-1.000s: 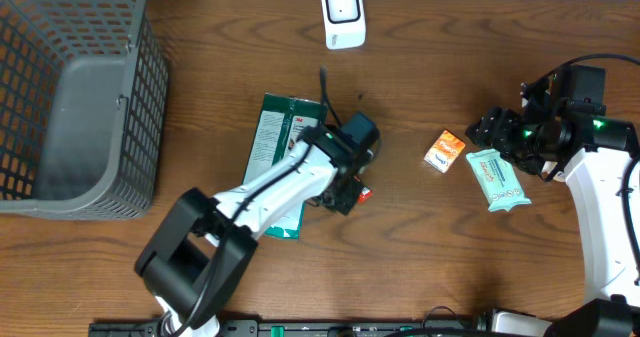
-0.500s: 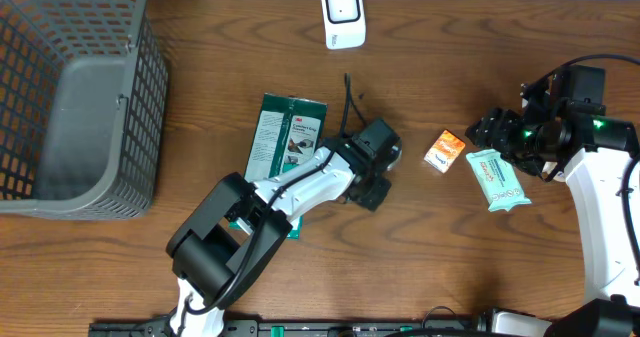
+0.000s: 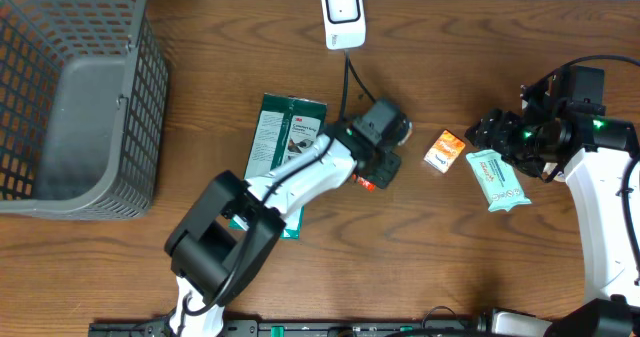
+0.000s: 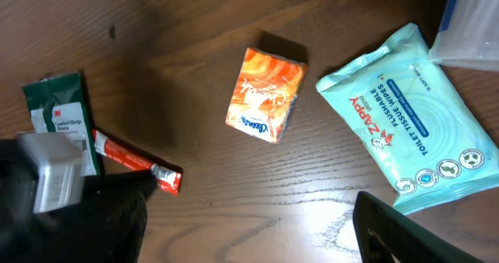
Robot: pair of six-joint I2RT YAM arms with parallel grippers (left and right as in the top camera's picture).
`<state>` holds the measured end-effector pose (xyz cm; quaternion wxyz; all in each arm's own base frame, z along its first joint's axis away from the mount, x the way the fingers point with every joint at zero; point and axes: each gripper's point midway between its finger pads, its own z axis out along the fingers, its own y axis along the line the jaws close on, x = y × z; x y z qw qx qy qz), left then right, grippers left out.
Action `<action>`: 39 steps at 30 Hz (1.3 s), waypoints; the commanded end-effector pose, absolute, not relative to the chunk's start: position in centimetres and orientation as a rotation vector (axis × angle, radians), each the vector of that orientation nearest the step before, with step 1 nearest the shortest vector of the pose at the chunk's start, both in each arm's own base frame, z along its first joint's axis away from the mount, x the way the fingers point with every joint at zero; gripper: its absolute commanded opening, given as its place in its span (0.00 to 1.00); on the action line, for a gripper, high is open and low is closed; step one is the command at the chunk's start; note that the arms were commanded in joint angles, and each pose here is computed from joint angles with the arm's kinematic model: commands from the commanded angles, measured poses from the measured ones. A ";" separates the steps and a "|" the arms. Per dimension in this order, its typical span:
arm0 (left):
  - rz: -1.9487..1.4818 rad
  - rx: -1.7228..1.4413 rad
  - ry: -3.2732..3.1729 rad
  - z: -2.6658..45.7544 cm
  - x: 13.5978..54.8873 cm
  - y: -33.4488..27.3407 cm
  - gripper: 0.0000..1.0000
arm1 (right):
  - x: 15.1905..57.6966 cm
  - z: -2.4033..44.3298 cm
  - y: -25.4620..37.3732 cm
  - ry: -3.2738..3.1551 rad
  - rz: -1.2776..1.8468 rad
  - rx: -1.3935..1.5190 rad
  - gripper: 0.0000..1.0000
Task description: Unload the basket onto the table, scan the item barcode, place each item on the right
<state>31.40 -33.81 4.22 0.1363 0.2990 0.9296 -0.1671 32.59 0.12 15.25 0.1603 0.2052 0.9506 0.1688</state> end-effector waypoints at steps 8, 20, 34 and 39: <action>-0.275 1.030 2.955 3.8 26.7 -27.6 0.08 | 33.0 15.7 0.1 2.701 0.469 0.550 0.81; -0.331 0.941 2.901 -0.5 28.0 -29.4 0.09 | 33.0 15.7 0.1 2.701 0.469 0.550 0.82; -0.524 0.777 2.481 0.6 37.9 -37.4 0.09 | 33.0 15.7 0.2 2.703 0.470 0.551 0.85; -0.446 0.810 2.522 9.1 39.1 -35.7 0.16 | 32.9 15.6 -0.1 2.707 0.450 0.556 0.86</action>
